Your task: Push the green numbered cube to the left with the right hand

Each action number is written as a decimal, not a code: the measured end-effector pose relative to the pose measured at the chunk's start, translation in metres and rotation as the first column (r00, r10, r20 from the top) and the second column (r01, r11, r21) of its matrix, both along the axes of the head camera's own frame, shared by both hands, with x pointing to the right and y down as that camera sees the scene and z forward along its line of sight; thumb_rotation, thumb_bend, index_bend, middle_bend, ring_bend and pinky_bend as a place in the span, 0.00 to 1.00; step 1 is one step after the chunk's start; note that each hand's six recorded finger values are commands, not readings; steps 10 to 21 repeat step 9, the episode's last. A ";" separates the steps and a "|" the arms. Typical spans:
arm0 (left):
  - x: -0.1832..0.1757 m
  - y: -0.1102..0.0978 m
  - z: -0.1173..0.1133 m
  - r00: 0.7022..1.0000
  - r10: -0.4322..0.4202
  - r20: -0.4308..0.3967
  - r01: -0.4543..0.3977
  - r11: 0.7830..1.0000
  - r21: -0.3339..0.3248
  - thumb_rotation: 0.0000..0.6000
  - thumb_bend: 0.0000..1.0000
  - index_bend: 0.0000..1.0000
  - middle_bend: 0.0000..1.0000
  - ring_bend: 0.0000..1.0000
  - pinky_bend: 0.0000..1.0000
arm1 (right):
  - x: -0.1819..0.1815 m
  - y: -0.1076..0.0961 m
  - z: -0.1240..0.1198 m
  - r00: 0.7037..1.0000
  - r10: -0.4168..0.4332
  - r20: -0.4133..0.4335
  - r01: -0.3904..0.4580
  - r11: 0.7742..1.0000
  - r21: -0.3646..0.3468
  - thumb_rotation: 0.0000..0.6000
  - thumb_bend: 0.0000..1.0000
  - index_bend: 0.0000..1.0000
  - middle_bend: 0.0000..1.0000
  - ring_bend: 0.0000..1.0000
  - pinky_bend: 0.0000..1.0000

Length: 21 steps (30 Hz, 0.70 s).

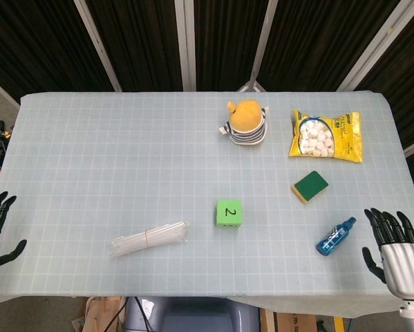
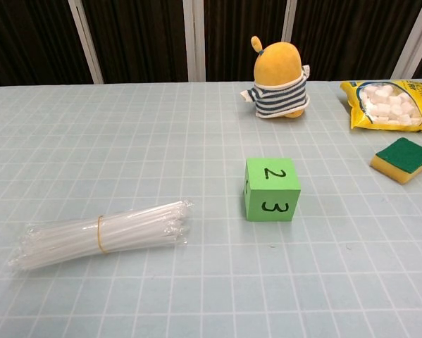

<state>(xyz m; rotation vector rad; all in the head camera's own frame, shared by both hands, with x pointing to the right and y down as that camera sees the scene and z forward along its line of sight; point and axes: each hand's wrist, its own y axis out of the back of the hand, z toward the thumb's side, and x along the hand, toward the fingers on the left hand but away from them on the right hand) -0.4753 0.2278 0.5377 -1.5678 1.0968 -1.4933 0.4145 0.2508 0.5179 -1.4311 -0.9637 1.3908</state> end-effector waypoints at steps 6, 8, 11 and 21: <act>0.001 0.000 0.001 1.000 0.006 -0.016 -0.006 1.000 0.001 1.00 0.34 0.05 0.00 0.00 0.00 | -0.002 0.007 0.005 0.999 -0.010 -0.048 0.009 1.000 -0.014 1.00 0.38 0.08 0.12 0.13 0.09; 0.001 -0.001 0.002 1.000 0.013 -0.014 -0.013 1.000 -0.005 1.00 0.34 0.05 0.00 0.00 0.00 | -0.001 0.006 0.007 0.999 -0.004 -0.055 0.003 1.000 -0.011 1.00 0.38 0.08 0.12 0.13 0.09; 0.002 -0.001 0.003 1.000 0.019 -0.013 -0.019 1.000 -0.008 1.00 0.34 0.05 0.00 0.00 0.00 | 0.000 0.005 0.007 0.998 0.000 -0.056 0.000 1.000 -0.007 1.00 0.38 0.07 0.12 0.13 0.09; 0.002 -0.001 0.003 1.000 0.019 -0.013 -0.019 1.000 -0.008 1.00 0.34 0.05 0.00 0.00 0.00 | 0.000 0.005 0.007 0.998 0.000 -0.056 0.000 1.000 -0.007 1.00 0.38 0.07 0.12 0.13 0.09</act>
